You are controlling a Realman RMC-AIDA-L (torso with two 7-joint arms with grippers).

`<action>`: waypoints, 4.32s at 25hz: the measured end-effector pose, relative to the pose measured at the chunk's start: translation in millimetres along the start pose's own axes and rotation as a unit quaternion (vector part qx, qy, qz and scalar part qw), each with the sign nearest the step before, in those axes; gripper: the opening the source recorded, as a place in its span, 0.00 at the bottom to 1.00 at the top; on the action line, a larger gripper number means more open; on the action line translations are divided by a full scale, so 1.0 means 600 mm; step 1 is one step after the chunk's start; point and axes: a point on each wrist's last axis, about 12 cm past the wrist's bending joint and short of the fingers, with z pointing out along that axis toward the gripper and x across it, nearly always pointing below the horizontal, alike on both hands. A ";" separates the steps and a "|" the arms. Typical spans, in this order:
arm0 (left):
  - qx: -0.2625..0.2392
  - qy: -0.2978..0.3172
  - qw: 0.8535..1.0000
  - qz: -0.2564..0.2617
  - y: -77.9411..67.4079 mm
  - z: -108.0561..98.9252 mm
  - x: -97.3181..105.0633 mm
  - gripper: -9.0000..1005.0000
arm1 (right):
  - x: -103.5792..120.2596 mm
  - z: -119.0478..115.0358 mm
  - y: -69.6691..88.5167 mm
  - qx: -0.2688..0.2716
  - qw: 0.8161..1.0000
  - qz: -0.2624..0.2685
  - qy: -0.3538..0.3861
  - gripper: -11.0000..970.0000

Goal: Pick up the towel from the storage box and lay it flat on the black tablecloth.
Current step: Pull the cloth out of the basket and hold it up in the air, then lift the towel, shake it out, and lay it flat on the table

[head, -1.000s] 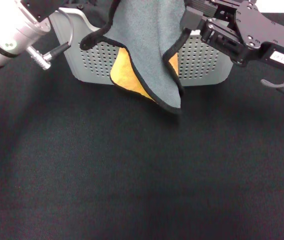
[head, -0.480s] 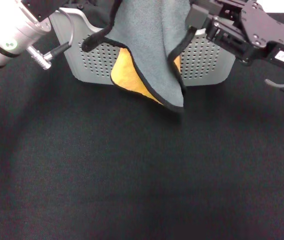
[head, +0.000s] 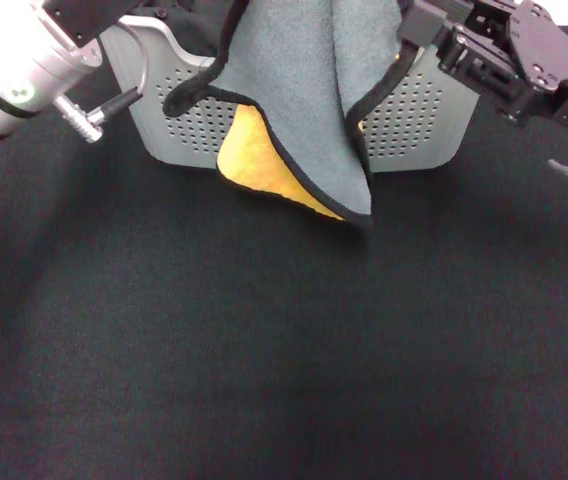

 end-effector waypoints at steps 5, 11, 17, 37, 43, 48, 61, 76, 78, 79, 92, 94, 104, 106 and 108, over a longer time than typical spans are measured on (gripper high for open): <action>-0.001 0.000 1.000 -0.002 0.000 0.000 0.002 0.01 | 0.003 0.004 0.002 -0.004 1.000 0.004 0.002 0.36; -0.002 -0.001 1.000 -0.010 0.002 0.002 0.006 0.01 | 0.010 0.015 0.006 -0.020 1.000 0.011 0.012 0.35; -0.005 -0.007 1.000 -0.010 0.002 -0.001 0.005 0.01 | 0.011 0.013 0.009 -0.023 1.000 0.013 0.009 0.35; -0.021 -0.005 0.999 -0.028 0.003 -0.017 0.019 0.01 | -0.024 0.009 0.001 -0.018 1.000 -0.016 -0.014 0.01; -0.051 0.015 0.997 -0.048 -0.003 -0.052 0.053 0.01 | -0.114 0.034 -0.018 -0.023 0.999 -0.042 0.017 0.01; -0.053 0.014 0.997 -0.060 -0.025 -0.077 0.096 0.01 | -0.185 0.070 -0.020 -0.018 0.995 -0.078 0.058 0.01; -0.096 -0.006 0.995 -0.018 -0.038 -0.114 0.127 0.01 | -0.295 0.118 0.013 -0.049 0.978 -0.110 0.169 0.01; -0.079 -0.004 0.997 -0.018 -0.060 -0.136 0.130 0.04 | -0.341 0.111 0.044 -0.071 0.954 -0.141 0.256 0.02; -0.051 0.018 0.998 -0.030 -0.062 -0.123 0.136 0.05 | -0.341 0.115 0.047 -0.074 0.950 -0.146 0.266 0.01; -0.041 0.028 0.998 -0.033 -0.063 -0.117 0.138 0.05 | -0.342 0.117 0.049 -0.077 0.948 -0.148 0.270 0.01; 0.007 0.057 0.998 0.005 -0.049 -0.095 0.108 0.11 | -0.337 0.128 0.064 -0.100 0.924 -0.165 0.331 0.01; 0.018 0.059 0.998 0.011 -0.050 -0.094 0.101 0.16 | -0.335 0.129 0.064 -0.097 0.921 -0.168 0.338 0.01; 0.125 0.075 0.989 0.027 -0.069 -0.068 0.076 0.37 | -0.312 0.143 0.067 -0.110 0.906 -0.173 0.371 0.02; 0.130 0.073 0.988 0.029 -0.066 -0.058 0.074 0.37 | -0.308 0.148 0.070 -0.118 0.902 -0.176 0.376 0.02; 0.132 0.071 0.988 0.032 -0.064 -0.052 0.073 0.37 | -0.304 0.154 0.077 -0.128 0.896 -0.182 0.383 0.01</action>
